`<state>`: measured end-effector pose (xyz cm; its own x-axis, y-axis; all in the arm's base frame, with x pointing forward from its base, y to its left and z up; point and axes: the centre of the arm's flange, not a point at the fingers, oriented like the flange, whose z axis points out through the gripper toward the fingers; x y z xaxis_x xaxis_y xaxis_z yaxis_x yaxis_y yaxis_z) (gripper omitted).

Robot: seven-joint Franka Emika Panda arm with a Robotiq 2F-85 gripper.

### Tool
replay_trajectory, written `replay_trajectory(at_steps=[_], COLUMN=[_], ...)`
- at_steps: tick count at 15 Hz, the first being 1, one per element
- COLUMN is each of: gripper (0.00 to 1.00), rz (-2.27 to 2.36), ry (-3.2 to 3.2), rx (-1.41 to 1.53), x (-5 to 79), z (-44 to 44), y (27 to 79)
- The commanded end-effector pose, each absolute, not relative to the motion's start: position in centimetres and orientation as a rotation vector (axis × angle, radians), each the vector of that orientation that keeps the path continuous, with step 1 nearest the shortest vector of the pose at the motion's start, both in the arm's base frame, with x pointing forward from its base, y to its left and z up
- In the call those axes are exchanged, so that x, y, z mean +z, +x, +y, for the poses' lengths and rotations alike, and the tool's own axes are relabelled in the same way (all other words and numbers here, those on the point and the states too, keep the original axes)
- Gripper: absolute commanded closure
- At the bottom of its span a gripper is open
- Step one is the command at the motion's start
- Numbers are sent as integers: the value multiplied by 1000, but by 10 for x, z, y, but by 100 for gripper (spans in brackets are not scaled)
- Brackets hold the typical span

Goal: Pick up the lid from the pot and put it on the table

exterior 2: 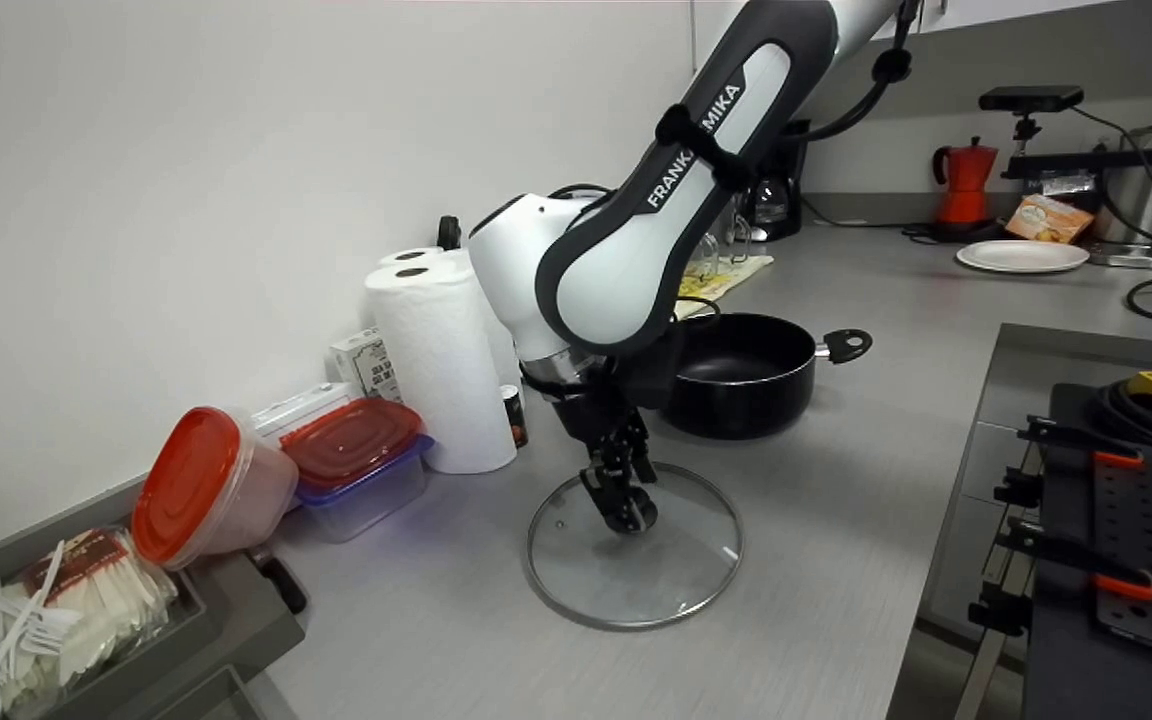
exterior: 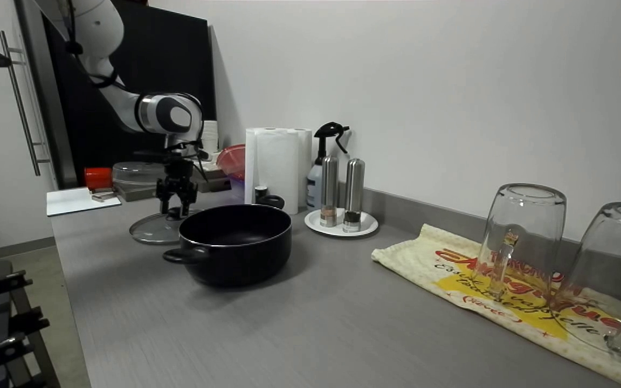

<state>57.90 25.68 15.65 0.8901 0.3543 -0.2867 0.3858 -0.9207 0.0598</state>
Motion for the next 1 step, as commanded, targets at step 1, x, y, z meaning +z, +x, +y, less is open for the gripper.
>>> replay_trajectory(at_steps=[1], gripper=[18], rz=[577], ry=[2942], rx=[-413], x=[157], z=[257], y=[579])
